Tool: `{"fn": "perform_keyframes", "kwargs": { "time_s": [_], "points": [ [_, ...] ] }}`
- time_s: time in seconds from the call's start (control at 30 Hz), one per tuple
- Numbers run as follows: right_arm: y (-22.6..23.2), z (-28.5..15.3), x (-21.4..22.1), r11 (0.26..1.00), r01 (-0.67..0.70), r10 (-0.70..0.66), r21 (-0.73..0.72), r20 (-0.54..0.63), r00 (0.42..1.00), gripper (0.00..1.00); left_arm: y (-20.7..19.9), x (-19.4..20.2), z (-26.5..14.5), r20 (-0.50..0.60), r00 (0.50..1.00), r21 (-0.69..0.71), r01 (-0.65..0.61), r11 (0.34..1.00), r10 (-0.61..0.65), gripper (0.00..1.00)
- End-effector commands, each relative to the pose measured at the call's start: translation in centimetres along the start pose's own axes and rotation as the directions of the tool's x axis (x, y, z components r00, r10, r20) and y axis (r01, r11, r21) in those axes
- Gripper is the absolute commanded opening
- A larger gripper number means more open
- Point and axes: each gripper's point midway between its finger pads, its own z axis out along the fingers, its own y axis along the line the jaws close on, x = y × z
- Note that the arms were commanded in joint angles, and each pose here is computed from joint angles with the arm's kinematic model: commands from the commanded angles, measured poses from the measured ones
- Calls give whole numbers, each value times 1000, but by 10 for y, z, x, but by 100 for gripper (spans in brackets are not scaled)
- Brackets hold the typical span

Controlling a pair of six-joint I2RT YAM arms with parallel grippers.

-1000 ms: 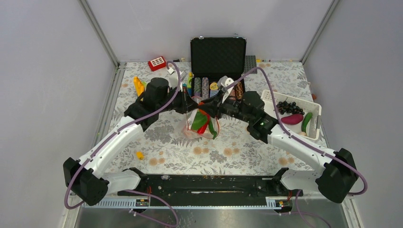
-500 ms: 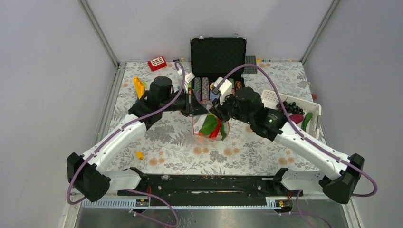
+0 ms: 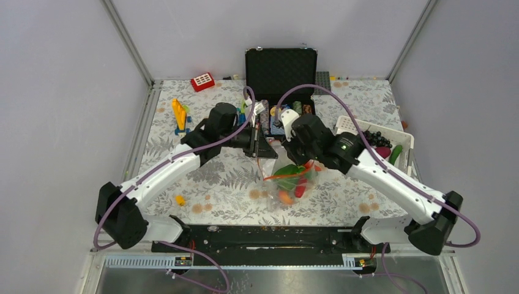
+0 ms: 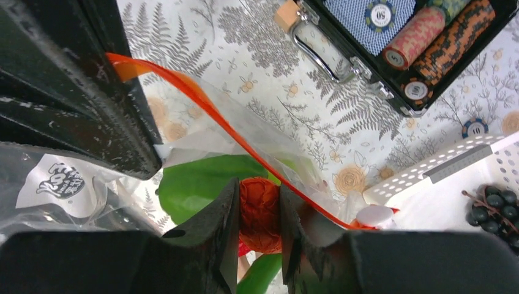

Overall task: Place the food in the zip-top bag and seal the zipper
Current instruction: Place the fake vegetable in the zipper food storage bag.

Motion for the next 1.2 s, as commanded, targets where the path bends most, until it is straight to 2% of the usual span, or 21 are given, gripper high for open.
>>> {"fn": "perform_keyframes", "kwargs": {
  "time_s": [0.0,0.17,0.33,0.57,0.83,1.07,1.17],
  "points": [
    [-13,8,12,996,30,-19,81,-135,991,1,28,-11,3,22,1000,-23,-9,1000,10,0],
    [-5,32,6,998,53,-45,45,-173,984,6,64,-19,-5,47,999,-88,-5,996,9,0],
    [2,57,-12,998,59,-55,20,-173,983,8,84,-26,-10,58,998,-116,-8,993,15,0],
    [0,74,-43,998,17,-13,57,-77,997,8,85,-30,-13,46,995,-106,-79,991,84,0],
    [-4,72,-66,995,-43,38,86,55,998,9,86,-33,-12,33,987,-97,-151,984,154,0],
    [-9,81,-44,993,-4,10,121,-49,999,12,82,-42,-12,32,983,-86,-179,980,182,0],
    [-9,84,-41,992,1,7,125,-61,998,25,81,-43,-11,31,983,-80,-180,980,183,0]
  ]
}}
